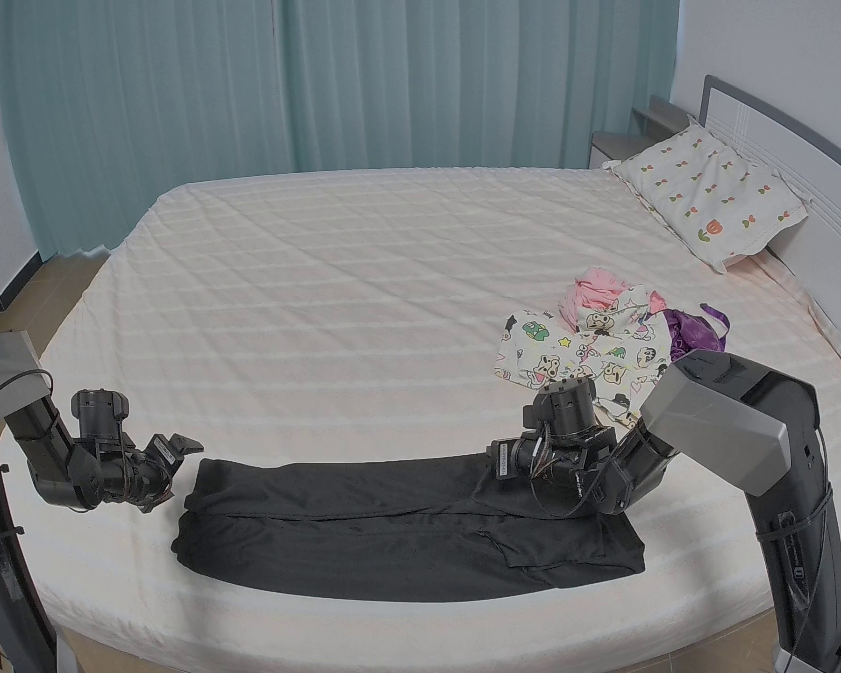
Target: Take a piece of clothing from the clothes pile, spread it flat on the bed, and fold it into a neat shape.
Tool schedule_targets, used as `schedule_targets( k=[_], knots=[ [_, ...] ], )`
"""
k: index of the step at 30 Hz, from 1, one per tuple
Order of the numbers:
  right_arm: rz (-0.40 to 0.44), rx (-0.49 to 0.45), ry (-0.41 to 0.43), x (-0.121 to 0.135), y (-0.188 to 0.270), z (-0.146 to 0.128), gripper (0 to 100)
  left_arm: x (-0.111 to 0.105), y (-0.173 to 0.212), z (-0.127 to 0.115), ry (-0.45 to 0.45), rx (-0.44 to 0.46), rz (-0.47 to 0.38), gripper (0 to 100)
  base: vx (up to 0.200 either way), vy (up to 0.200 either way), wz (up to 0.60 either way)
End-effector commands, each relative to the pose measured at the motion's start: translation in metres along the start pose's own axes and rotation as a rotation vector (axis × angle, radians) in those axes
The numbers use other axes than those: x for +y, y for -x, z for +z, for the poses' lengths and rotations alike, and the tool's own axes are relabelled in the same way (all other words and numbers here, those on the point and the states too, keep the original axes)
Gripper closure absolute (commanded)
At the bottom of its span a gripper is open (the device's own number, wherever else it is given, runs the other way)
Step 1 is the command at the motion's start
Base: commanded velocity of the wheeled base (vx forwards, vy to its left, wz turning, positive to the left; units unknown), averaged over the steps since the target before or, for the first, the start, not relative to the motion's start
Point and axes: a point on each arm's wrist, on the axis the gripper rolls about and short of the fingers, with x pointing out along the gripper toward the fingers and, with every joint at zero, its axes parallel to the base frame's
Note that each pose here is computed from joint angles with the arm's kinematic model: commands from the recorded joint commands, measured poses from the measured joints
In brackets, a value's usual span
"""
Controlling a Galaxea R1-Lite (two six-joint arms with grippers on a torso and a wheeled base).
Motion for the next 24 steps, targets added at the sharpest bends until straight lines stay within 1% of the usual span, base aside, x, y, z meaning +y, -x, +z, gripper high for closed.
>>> schedule_targets(
  k=[1,3,4,11,12,18,21,23,24],
  knots=[
    [0.006,-0.017,0.006,0.006,-0.003,0.001,100,0.0,0.0,0.0,-0.001,0.001,0.0,0,0.0,0.0,0.0],
    [0.008,-0.032,0.008,0.007,-0.004,0.003,100,0.0,0.0,0.0,-0.001,0.0,0.001,0,0.0,0.0,0.0],
    [0.02,-0.049,0.015,0.012,-0.007,0.003,100,0.0,0.0,0.0,-0.001,0.0,0.001,0,0.0,0.0,0.0],
    [0.022,-0.032,0.023,0.017,-0.009,-0.002,100,0.0,0.0,0.0,-0.001,0.0,0.001,0,0.0,0.0,0.0],
    [0.022,-0.032,0.023,0.017,-0.009,-0.002,0,0.0,0.0,0.0,-0.001,0.0,0.001,0,0.0,0.0,0.0],
    [0.02,-0.068,0.009,0.014,-0.008,0.002,0,0.0,0.0,0.0,-0.001,0.0,0.001,0,0.0,0.0,0.0],
    [-0.038,-0.118,-0.033,0.002,-0.001,0.016,0,0.0,0.0,0.0,-0.001,0.0,0.001,0,0.0,0.0,0.0],
    [-0.045,-0.121,-0.053,-0.002,0.004,0.02,0,0.0,0.0,0.0,-0.001,0.0,0.001,0,0.0,0.0,0.0],
    [-0.054,-0.12,-0.078,-0.006,0.009,0.023,0,0.0,0.0,0.0,-0.001,0.0,0.001,0,0.0,0.0,0.0]
  ],
)
